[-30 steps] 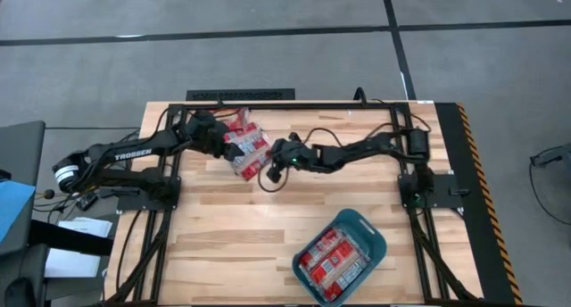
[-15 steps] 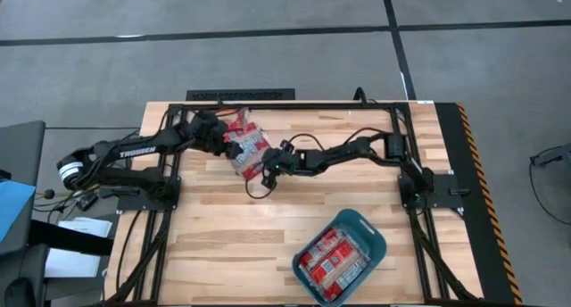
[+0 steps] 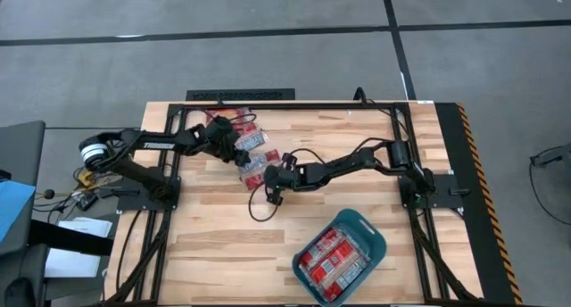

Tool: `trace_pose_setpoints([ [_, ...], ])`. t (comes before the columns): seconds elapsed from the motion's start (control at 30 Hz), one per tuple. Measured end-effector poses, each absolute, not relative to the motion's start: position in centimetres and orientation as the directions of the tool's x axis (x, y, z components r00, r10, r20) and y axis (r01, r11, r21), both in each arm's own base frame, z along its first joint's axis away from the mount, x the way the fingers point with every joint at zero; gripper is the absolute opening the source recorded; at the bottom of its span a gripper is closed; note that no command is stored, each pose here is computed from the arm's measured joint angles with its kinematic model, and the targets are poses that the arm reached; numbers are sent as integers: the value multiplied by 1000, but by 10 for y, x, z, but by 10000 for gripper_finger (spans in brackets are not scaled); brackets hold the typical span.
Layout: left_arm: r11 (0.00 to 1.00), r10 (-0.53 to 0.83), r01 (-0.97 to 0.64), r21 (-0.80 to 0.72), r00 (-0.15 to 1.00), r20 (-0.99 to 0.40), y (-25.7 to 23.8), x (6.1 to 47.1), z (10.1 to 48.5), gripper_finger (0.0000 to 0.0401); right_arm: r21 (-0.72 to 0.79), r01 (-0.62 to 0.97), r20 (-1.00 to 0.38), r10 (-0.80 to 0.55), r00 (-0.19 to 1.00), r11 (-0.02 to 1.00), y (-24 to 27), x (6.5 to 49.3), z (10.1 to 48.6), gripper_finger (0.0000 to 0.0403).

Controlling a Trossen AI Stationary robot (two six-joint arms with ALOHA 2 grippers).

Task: Sort popcorn bags into baskets
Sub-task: Put the popcorn bag into the blue container

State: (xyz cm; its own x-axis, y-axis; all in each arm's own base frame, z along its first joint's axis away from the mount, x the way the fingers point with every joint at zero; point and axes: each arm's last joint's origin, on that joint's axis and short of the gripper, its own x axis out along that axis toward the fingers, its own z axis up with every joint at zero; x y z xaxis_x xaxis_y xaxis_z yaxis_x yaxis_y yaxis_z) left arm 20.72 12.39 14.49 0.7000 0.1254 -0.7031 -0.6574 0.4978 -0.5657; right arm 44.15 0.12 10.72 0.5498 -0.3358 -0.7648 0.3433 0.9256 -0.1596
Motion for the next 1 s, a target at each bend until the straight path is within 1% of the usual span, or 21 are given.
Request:
trace_pose_setpoints([
  [0.13, 510, 52, -625, -591, 708, -705, 122, 216, 131, 220, -182, 335, -768, -346, 539, 925, 8, 440, 106, 18],
  [0.3, 526, -61, -568, -633, 717, -694, 115, 228, 114, 220, -193, 339, -767, -357, 533, 921, 9, 439, 105, 34],
  [0.47, 549, -110, -544, -635, 706, -700, 106, 239, 106, 211, -194, 337, -769, -356, 530, 921, 9, 439, 105, 29],
  [0.53, 547, -116, -547, -633, 700, -705, 104, 242, 105, 194, -194, 338, -769, -357, 530, 921, 9, 439, 105, 23],
  [0.6, 540, -113, -556, -632, 696, -709, 103, 243, 105, 165, -190, 334, -768, -352, 535, 923, 10, 438, 110, 19],
  [0.7, 521, -114, -564, -640, 698, -707, 103, 245, 107, 104, -190, 317, -773, -341, 535, 929, 14, 434, 119, 17],
  [0.8, 492, -131, -564, -664, 706, -696, 102, 248, 110, 31, -193, 287, -796, -320, 514, 938, 22, 424, 140, 23],
  [0.83, 483, -131, -566, -668, 708, -695, 103, 248, 111, 18, -188, 284, -791, -316, 524, 940, 25, 421, 150, 26],
  [1.0, 447, -147, -553, -703, 730, -667, 101, 258, 120, 15, -202, 282, -786, -327, 524, 938, 44, 388, 214, 32],
])
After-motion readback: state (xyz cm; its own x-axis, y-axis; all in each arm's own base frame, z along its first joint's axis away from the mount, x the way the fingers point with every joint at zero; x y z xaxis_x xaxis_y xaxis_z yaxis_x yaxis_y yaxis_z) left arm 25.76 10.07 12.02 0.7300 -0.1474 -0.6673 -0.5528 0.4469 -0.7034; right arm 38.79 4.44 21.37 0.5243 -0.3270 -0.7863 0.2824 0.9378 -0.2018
